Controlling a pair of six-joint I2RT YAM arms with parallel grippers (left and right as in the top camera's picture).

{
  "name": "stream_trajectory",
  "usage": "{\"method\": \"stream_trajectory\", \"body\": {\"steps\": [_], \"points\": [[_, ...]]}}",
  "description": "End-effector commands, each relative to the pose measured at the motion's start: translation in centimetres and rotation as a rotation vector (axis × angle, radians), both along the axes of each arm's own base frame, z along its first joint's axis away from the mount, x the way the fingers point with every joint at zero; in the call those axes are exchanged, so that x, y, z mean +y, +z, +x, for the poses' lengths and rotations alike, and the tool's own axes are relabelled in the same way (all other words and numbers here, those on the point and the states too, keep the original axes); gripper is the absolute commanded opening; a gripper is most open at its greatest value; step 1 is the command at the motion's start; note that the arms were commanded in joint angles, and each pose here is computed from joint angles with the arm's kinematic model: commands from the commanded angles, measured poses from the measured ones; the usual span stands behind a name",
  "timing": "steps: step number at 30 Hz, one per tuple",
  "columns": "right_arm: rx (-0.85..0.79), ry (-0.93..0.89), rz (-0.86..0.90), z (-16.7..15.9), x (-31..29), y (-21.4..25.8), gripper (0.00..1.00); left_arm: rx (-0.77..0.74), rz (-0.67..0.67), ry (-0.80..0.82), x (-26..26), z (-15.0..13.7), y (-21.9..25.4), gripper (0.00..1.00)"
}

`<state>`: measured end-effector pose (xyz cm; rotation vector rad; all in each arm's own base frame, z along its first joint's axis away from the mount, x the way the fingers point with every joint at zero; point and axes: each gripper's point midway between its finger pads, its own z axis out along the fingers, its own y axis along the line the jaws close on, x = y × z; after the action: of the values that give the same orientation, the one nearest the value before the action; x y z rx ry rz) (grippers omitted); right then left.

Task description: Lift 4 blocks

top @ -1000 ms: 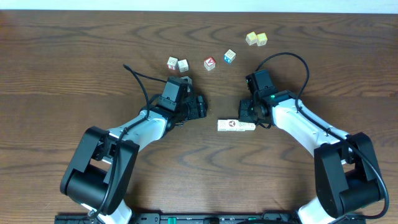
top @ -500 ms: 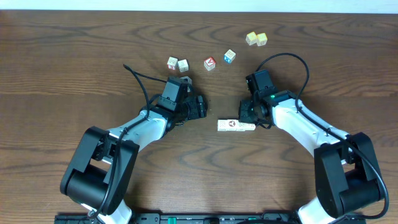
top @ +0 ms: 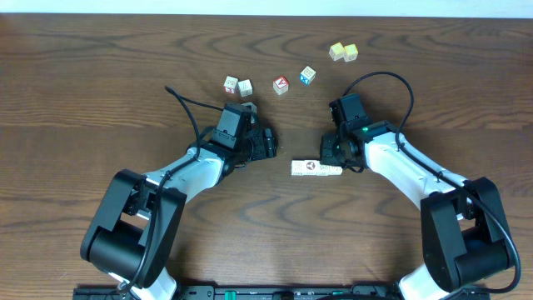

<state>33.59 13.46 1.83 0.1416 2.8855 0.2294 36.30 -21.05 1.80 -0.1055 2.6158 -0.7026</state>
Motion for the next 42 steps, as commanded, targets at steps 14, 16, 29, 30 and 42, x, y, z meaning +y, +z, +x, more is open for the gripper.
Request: {"method": "stream_trajectory", "body": {"steps": [14,16,29,30,42], "points": [[0.024,-0.010,-0.016,-0.8,0.1,-0.7,0.01,-0.018,0.015,0.010,0.4,0.2,0.6,0.77],[0.026,-0.016,-0.015,-0.8,0.1,-0.7,0.01,-0.018,0.015,0.010,0.4,0.2,0.6,0.77],[0.008,-0.030,-0.013,-0.3,0.0,-0.5,0.01,-0.018,0.015,0.010,0.4,0.2,0.6,0.77],[0.002,-0.034,-0.010,0.0,-0.1,-0.3,0.01,-0.018,0.015,0.010,0.4,0.2,0.6,0.77],[0.032,-0.161,-0.020,1.5,-4.4,1.0,0.01,-0.011,0.017,0.010,0.5,0.1,0.5,0.78]]}}
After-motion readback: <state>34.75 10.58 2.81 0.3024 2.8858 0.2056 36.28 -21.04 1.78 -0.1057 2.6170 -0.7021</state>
